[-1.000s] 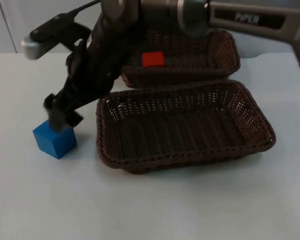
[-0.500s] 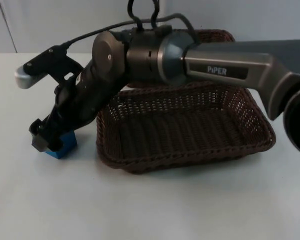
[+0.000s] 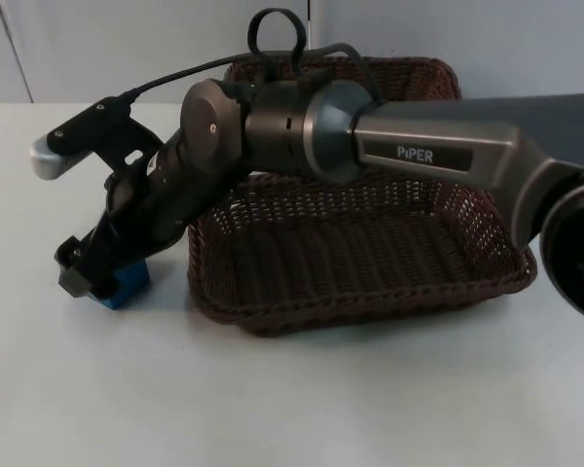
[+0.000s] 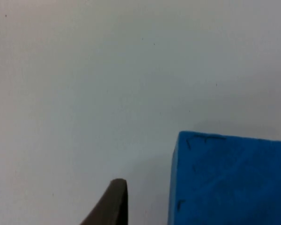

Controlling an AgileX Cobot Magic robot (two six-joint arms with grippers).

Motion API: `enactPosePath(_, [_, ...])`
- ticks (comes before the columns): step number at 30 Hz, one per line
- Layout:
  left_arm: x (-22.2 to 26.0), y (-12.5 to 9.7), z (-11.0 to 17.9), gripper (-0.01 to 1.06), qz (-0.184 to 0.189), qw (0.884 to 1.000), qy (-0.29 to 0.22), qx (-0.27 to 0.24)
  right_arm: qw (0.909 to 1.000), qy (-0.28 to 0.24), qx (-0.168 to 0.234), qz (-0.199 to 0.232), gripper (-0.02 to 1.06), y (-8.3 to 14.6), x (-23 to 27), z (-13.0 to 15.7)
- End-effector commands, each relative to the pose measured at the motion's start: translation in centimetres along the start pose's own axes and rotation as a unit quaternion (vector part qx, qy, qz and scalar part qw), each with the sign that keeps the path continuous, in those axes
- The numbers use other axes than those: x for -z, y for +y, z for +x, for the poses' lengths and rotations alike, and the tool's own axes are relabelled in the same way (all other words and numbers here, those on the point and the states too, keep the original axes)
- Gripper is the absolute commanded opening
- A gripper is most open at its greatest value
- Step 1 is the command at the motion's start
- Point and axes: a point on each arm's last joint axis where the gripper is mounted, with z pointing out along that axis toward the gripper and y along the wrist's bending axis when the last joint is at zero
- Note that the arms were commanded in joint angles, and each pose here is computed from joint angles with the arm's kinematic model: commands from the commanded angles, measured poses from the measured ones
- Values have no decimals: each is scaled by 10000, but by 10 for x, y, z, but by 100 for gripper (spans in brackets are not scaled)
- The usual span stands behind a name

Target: Pick up one cube with the left hand and place it into the upper basket. Pick up one cube with the right hand and place it into the lower basket.

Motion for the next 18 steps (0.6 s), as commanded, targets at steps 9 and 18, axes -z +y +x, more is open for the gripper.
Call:
enactPosePath(9, [0, 0, 1, 105, 17, 10000, -15, 42, 10000, -52, 52, -7, 87, 3, -1, -1])
enactPosePath(18, [0, 0, 1, 105, 19, 10000, -6, 42, 9998, -144, 103, 53, 16, 2, 4, -7])
